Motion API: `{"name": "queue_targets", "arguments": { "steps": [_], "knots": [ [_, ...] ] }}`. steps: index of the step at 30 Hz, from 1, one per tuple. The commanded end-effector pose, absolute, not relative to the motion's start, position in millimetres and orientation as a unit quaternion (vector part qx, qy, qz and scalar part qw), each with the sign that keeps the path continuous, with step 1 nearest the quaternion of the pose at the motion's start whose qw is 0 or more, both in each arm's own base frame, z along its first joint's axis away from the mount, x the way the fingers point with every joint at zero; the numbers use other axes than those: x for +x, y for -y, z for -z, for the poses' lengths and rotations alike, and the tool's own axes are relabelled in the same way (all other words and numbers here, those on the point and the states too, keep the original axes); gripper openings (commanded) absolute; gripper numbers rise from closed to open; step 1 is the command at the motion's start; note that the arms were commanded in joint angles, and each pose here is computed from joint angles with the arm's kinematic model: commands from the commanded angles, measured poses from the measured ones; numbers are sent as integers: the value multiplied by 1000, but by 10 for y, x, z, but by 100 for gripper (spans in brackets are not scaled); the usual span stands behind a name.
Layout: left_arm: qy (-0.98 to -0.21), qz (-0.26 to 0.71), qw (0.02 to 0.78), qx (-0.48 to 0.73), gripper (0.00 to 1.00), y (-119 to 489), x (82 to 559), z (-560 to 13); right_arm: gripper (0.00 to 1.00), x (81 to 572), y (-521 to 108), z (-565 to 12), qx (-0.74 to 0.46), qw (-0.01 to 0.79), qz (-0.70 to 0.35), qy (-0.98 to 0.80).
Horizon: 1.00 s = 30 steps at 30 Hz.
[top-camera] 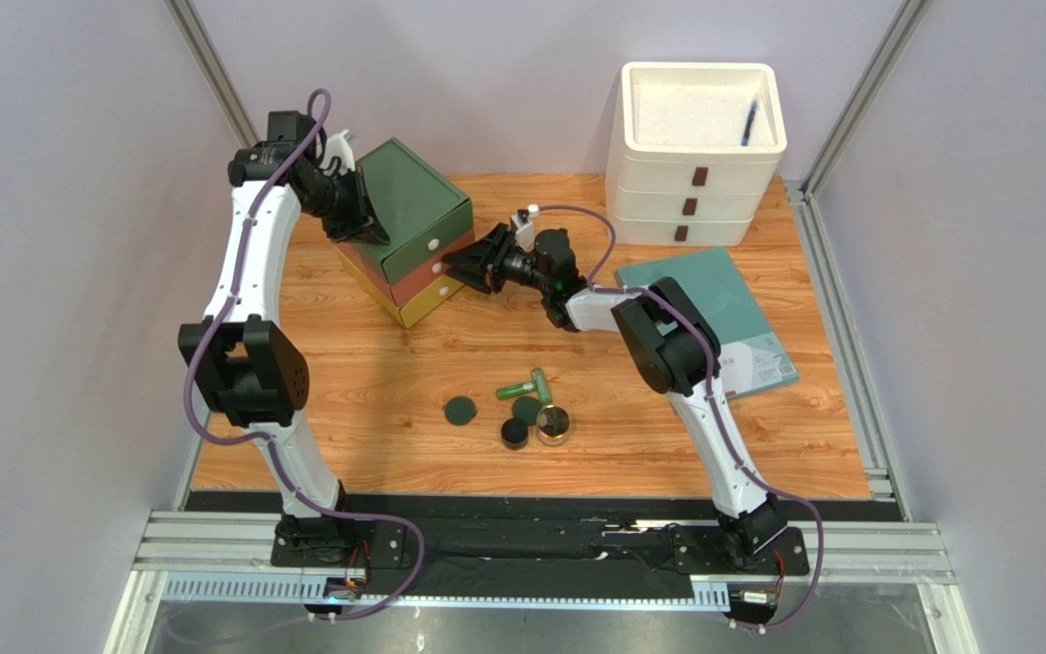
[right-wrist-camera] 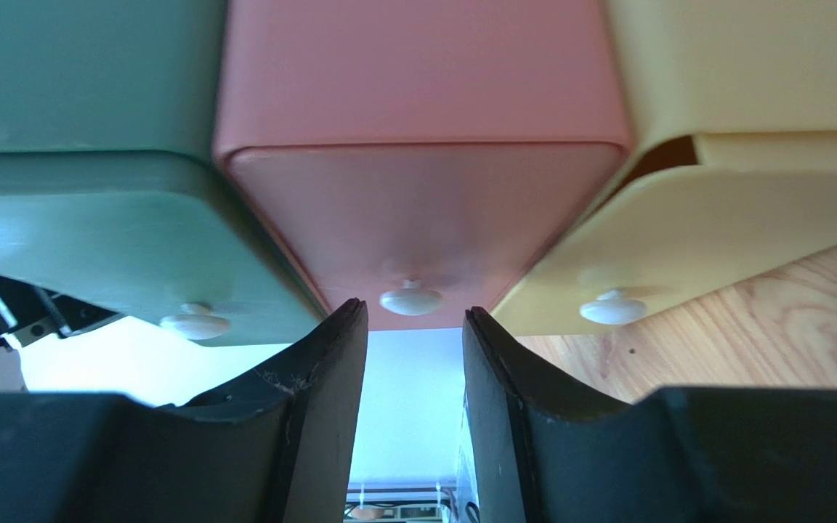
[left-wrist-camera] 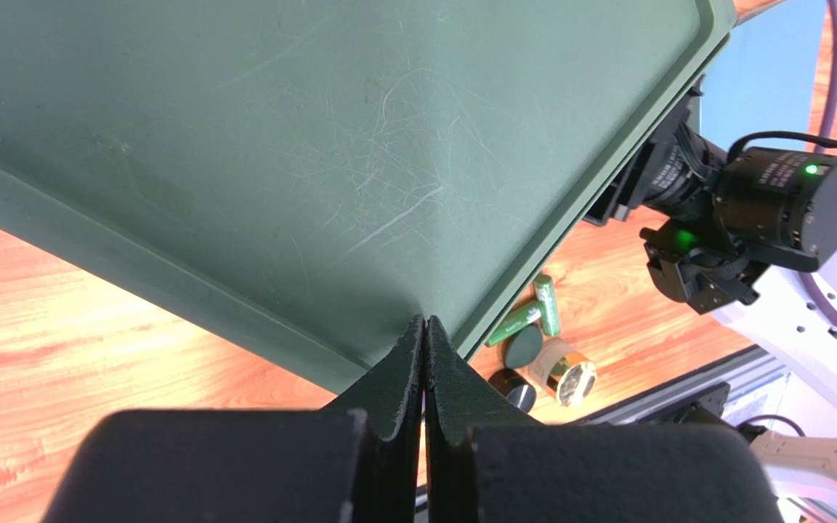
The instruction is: Organize the makeup
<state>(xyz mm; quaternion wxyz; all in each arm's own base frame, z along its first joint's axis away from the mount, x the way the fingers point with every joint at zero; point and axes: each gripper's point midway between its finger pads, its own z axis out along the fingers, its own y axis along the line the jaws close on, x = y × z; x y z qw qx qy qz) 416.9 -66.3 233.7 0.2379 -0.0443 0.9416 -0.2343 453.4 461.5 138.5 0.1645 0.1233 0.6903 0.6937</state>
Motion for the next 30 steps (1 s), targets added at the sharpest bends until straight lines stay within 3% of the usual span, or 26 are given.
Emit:
{"name": "queue_targets", "arguments": {
  "steps": [1, 18, 30],
  "knots": [
    [-971, 177, 151, -59, 0, 447, 3921, -1850, 42, 4564, -4677, -1522, 101, 189, -708, -673],
    [-965, 189, 170, -62, 0, 484, 3969, -1931, 41, 4595, -4887, -1515, 98, 181, -714, -669],
    [-965, 191, 168, -61, 0, 488, 3958, -1948, 33, 4626, -4948, -1450, 107, 187, -708, -673]
  ]
}}
